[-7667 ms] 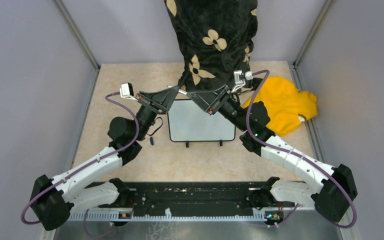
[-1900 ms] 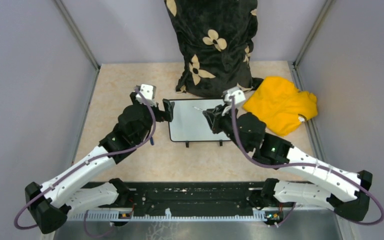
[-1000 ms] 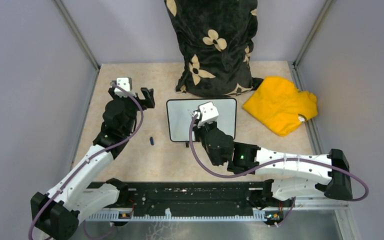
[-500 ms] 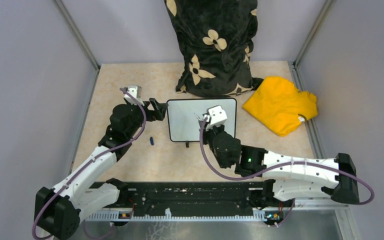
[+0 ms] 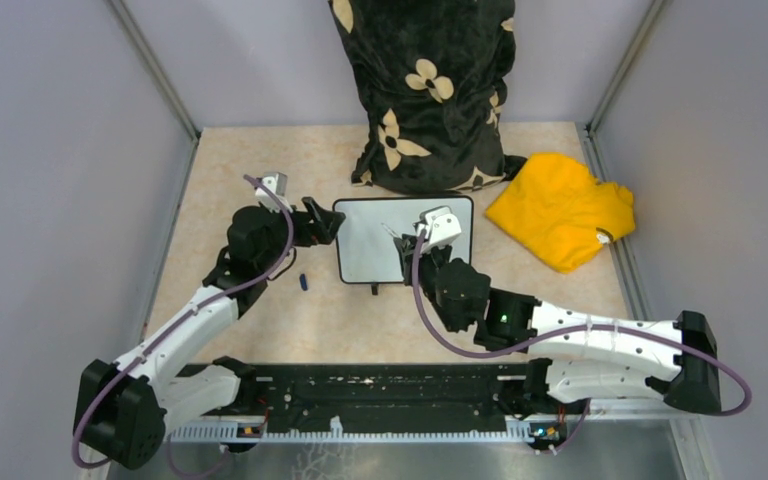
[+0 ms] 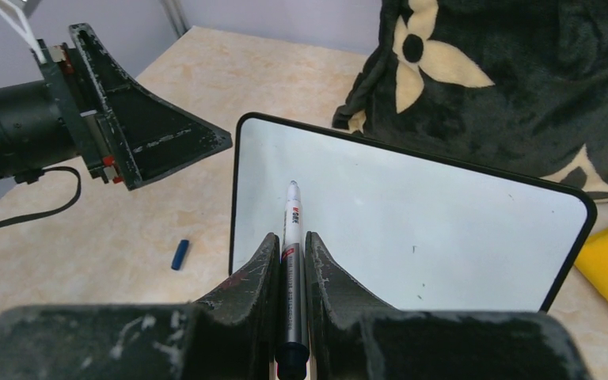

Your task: Write a sentence on the whiteboard

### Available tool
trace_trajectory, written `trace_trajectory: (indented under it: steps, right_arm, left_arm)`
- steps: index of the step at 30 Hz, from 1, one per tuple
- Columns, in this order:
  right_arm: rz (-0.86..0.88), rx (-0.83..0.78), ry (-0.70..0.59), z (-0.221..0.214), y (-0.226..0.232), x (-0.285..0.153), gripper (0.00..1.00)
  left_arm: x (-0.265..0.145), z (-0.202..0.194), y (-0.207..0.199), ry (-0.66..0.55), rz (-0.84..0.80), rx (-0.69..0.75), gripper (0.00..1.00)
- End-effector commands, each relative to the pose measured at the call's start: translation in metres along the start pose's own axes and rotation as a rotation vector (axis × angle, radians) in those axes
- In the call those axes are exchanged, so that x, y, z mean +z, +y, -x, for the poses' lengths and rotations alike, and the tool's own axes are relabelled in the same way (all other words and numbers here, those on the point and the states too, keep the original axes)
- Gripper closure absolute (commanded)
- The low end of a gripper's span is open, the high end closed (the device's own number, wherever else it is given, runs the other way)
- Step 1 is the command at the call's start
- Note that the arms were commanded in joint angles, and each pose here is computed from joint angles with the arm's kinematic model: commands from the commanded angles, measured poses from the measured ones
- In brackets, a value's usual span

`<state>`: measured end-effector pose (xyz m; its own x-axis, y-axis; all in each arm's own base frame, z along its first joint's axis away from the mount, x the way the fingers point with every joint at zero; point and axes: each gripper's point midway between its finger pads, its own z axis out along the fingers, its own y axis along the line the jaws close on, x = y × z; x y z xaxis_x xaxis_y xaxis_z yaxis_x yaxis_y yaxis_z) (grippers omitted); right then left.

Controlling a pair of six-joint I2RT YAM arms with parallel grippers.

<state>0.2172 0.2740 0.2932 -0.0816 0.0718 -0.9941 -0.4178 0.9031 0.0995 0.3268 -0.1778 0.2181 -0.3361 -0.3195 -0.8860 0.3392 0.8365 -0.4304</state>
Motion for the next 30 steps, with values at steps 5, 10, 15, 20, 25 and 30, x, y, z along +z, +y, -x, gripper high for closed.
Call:
trace_trajectory:
  steps: [5,10,15,20,25,30]
  right_arm:
    - [0.088,0.056,-0.047,0.016,0.011,-0.006,1.00]
    - [0.126,0.064,-0.057,0.010,0.008,-0.014,1.00]
    - [0.141,0.085,-0.078,0.006,0.005,-0.019,1.00]
    - [0.132,0.077,-0.066,-0.007,0.006,-0.015,1.00]
    - [0.131,0.066,-0.066,-0.010,0.012,-0.008,1.00]
    - [0.161,0.050,-0.067,-0.011,0.019,-0.007,1.00]
  left_arm:
    - [-0.013,-0.019,0.010,0.062,-0.135,-0.291,0.01]
    - [-0.018,-0.008,0.005,0.041,-0.172,-0.281,0.01]
    - [-0.020,0.001,0.005,-0.025,-0.162,-0.345,0.01]
    - [-0.013,0.000,0.003,-0.025,-0.192,-0.294,0.01]
    - [-0.001,-0.018,-0.004,0.075,-0.292,-0.179,0.05]
    - [0.005,-0.040,-0.010,0.149,-0.395,-0.190,0.17]
